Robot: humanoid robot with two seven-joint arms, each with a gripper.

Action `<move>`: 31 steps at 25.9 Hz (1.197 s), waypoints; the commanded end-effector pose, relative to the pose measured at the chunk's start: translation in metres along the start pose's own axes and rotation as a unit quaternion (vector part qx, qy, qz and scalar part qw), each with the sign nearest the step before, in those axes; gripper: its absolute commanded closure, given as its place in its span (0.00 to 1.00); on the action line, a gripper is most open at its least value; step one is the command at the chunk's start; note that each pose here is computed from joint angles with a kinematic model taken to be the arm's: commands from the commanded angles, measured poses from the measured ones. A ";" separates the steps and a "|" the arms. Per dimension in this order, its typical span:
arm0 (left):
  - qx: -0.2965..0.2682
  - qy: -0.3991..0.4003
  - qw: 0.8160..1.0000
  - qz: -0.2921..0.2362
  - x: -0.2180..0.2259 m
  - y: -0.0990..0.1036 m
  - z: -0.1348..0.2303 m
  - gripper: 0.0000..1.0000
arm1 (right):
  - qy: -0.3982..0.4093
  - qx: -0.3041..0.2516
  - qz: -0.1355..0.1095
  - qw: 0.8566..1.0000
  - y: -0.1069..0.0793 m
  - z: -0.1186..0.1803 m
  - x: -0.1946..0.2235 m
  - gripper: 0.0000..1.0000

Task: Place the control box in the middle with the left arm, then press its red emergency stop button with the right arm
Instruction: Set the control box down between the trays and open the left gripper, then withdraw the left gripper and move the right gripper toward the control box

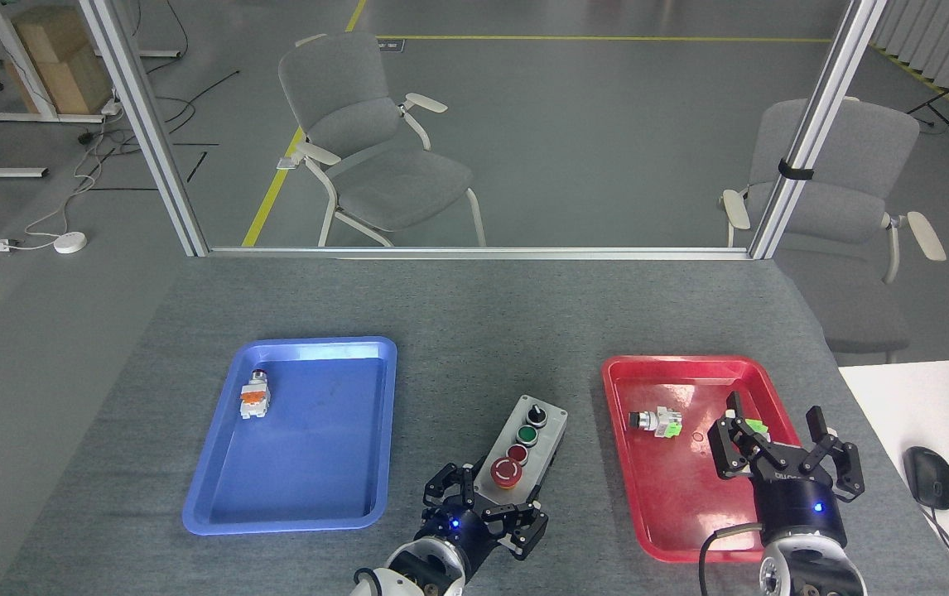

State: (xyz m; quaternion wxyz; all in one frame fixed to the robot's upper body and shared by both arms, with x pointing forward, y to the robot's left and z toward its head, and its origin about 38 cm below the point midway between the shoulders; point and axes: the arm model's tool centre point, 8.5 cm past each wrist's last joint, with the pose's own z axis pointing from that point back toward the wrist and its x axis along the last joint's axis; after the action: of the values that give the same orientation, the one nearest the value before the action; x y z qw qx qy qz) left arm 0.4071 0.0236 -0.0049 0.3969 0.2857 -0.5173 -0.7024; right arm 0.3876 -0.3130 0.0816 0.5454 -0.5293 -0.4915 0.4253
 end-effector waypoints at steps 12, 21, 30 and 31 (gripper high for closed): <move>-0.026 0.003 1.000 -0.009 -0.005 -0.012 -0.007 0.05 | -0.005 0.003 0.001 1.000 0.002 0.001 0.001 0.01; -0.004 0.014 1.000 0.000 -0.026 -0.039 0.052 0.01 | -0.007 -0.012 0.002 1.000 -0.010 -0.008 0.002 0.01; 0.046 0.080 0.994 0.053 -0.123 -0.042 0.171 0.01 | -0.018 -0.008 0.003 1.000 -0.008 -0.009 0.008 0.35; 0.060 0.089 0.992 0.070 -0.137 -0.038 0.180 0.01 | -0.026 -0.008 0.004 1.000 -0.008 -0.010 0.012 0.41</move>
State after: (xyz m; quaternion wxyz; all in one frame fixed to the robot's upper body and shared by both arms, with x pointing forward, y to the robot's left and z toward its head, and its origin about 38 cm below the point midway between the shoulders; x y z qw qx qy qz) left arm 0.3269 0.1917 -0.0064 0.4501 0.3239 -0.5213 -0.6487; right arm 0.3970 -0.3100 0.0911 0.5324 -0.5307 -0.5007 0.4292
